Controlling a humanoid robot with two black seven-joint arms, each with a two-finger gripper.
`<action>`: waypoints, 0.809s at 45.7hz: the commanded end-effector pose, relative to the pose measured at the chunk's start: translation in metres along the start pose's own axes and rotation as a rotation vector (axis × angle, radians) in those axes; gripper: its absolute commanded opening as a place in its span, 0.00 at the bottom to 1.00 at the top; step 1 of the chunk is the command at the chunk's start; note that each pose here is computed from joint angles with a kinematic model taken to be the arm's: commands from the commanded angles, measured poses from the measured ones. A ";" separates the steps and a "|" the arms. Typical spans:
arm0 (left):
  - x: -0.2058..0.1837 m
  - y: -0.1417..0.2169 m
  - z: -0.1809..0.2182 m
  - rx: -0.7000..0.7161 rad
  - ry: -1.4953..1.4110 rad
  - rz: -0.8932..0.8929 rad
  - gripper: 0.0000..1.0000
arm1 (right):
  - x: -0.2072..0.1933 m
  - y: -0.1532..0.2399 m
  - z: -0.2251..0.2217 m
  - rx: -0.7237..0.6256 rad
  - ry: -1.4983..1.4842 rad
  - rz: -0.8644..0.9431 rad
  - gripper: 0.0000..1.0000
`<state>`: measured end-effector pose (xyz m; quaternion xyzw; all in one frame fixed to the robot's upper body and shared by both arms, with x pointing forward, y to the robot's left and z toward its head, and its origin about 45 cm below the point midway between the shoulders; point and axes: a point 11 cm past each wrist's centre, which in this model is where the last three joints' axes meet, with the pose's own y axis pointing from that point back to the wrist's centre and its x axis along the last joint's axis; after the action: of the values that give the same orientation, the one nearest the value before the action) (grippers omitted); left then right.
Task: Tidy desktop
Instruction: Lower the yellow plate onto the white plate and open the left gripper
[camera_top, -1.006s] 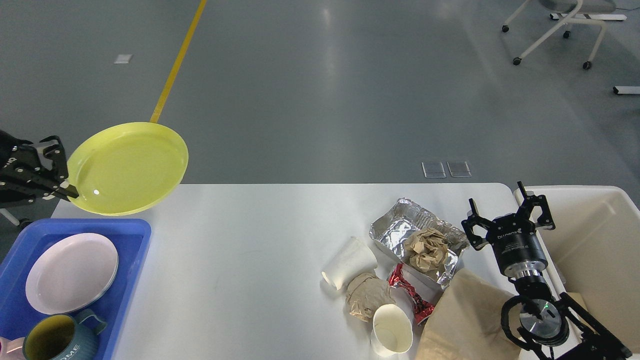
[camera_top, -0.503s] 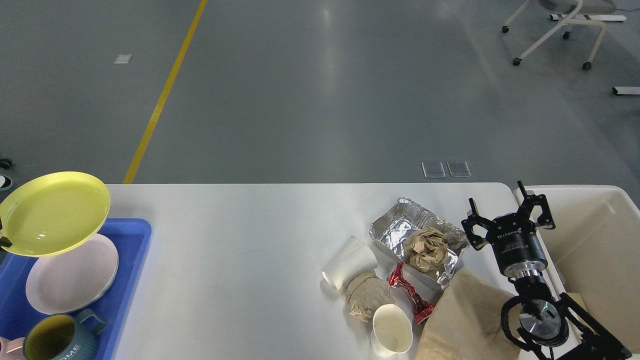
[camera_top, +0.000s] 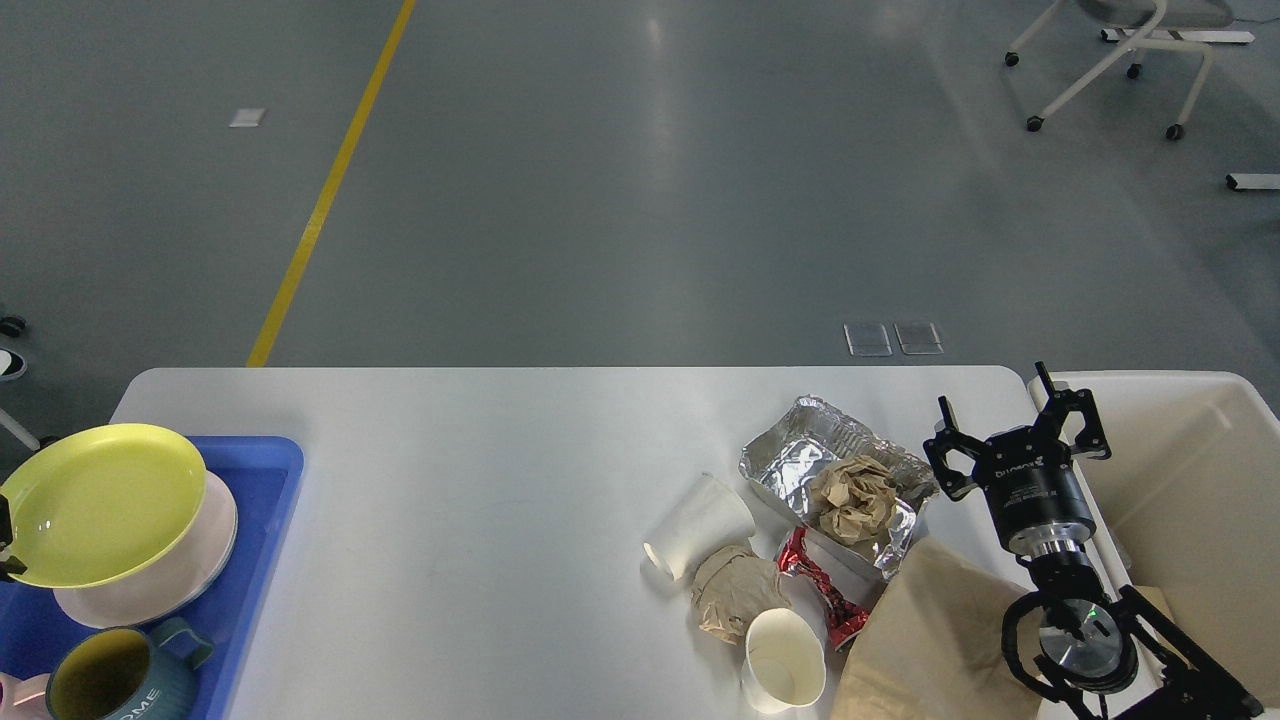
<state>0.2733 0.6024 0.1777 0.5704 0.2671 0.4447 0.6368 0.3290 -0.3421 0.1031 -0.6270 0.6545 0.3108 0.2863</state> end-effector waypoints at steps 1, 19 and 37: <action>-0.006 -0.013 0.001 0.004 -0.008 0.010 0.00 | 0.000 0.000 0.000 0.001 0.000 -0.001 1.00; -0.016 -0.031 -0.001 0.019 -0.022 0.036 0.00 | 0.000 0.000 0.000 0.000 0.000 0.000 1.00; -0.014 -0.033 -0.005 0.027 -0.020 0.063 0.09 | 0.000 0.000 0.000 0.000 0.000 0.000 1.00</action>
<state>0.2713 0.5935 0.1430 0.5905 0.2493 0.4535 0.6193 0.3291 -0.3421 0.1031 -0.6270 0.6546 0.3105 0.2862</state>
